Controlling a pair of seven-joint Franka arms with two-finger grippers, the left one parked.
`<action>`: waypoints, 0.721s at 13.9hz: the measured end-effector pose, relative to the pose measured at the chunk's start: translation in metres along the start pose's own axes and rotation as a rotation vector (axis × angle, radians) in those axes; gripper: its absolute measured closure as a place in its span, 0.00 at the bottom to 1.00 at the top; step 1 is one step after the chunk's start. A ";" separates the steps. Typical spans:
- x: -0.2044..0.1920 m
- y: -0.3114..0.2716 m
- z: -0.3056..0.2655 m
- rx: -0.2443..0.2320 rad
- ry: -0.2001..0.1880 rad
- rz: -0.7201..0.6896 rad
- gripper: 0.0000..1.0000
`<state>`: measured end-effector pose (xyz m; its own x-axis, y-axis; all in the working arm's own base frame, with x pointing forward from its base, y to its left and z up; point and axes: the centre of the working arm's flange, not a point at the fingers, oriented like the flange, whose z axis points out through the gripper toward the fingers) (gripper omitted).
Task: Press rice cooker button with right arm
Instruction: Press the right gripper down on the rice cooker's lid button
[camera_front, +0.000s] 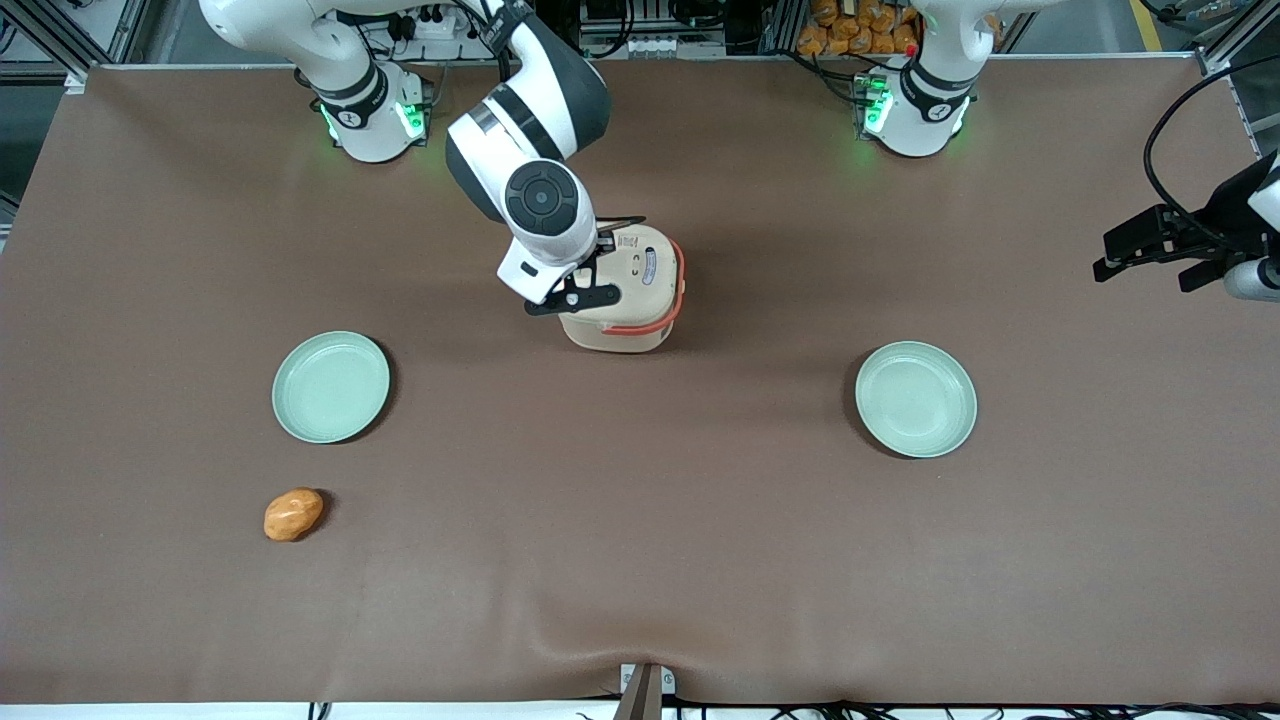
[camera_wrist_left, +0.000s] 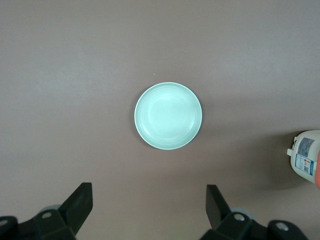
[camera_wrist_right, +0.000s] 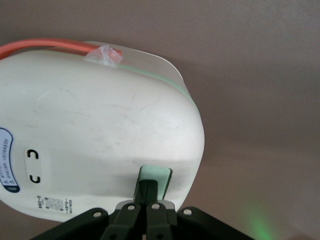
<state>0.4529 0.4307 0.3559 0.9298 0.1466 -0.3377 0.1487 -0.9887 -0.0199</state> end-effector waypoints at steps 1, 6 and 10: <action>0.000 0.000 0.001 0.000 0.000 0.000 0.99; 0.001 0.000 0.002 0.001 0.001 0.000 0.99; 0.002 0.003 -0.008 0.012 0.017 0.006 0.99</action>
<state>0.4578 0.4280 0.3627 0.9362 0.1415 -0.3218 0.1395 -0.9898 -0.0294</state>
